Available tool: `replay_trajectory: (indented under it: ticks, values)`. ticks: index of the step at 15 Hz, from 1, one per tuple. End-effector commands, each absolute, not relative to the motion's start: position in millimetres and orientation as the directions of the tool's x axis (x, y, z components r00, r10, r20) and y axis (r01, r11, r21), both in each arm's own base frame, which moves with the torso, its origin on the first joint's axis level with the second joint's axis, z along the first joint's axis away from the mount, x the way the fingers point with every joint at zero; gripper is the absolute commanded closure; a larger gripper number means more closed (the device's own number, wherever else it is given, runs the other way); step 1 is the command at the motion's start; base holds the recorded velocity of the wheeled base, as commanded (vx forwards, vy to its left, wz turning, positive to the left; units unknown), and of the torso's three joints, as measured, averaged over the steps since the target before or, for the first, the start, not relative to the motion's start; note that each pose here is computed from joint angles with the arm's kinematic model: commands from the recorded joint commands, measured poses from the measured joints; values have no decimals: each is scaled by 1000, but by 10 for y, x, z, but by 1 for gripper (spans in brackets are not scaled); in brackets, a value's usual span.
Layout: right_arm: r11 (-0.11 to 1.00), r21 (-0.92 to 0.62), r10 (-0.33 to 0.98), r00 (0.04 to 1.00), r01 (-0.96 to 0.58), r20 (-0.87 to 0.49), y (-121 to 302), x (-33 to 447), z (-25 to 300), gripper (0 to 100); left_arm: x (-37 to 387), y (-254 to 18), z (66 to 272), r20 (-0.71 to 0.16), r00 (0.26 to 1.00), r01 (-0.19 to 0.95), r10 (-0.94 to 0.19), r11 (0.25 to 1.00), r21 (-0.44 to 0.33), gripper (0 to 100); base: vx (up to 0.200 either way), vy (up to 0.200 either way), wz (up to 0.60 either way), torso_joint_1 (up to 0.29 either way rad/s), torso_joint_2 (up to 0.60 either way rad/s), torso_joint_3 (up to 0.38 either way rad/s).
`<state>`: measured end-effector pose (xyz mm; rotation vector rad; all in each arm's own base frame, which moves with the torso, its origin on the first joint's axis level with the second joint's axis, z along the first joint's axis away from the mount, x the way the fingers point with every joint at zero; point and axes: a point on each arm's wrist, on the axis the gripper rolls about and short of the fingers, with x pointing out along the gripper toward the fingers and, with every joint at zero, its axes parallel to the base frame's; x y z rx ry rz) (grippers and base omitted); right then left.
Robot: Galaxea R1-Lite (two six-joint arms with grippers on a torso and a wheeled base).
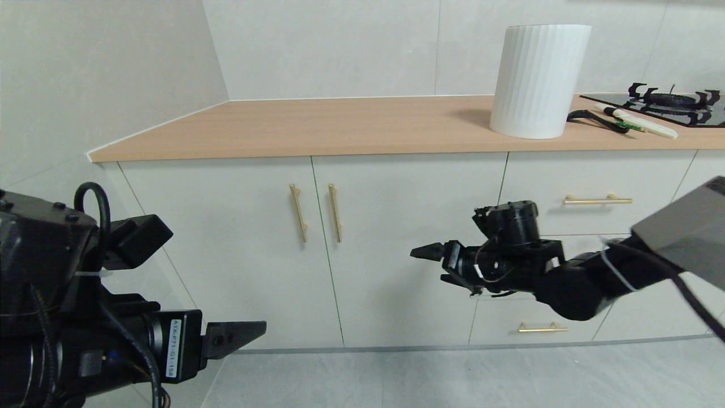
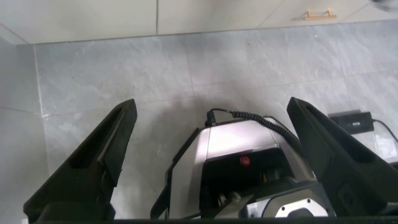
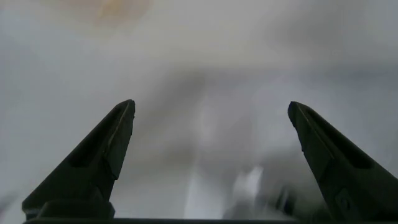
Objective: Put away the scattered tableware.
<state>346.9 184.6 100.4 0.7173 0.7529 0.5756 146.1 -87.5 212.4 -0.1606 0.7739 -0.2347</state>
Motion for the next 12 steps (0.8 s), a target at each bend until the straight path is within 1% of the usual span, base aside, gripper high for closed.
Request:
replay_trajectory:
  ticks: [1,2,3,5,7,9,10,12]
  values:
    - [613,736,688,652,-288,-318,1558,3186,1396,0,1451,-870,2133,-667,694,151,-270,961,-231,0,0,0,0,0,0,0]
    - [623,729,673,669,-284,-315,1549,3178,1418,0,1447,-867,2142,-664,697,152,-271,961,-233,0,0,0,0,0,0,0]
    - [633,712,661,690,-303,-294,1528,3118,1518,0,1422,-851,2166,-652,706,155,-275,959,-237,0,0,0,0,0,0,0]
    - [682,645,625,732,-345,-270,1432,2951,1660,0,1366,-813,2231,-625,726,162,-288,954,-251,0,0,0,0,0,0,0]
    - [777,527,522,821,-345,-232,1264,2657,1856,0,1232,-730,2322,-571,760,203,-309,948,-243,0,0,0,0,0,0,0]
    - [829,458,447,872,-321,-198,1131,2419,1975,0,1071,-627,2386,-512,794,224,-327,941,-254,0,0,0,0,0,0,0]
    - [864,403,394,904,-301,-169,1036,2247,2042,0,939,-544,2413,-464,817,247,-342,935,-253,0,0,0,0,0,0,0]
    - [907,322,315,945,-272,-88,843,1891,2190,0,691,-369,2408,-368,863,277,-345,934,-227,0,0,0,0,0,0,0]
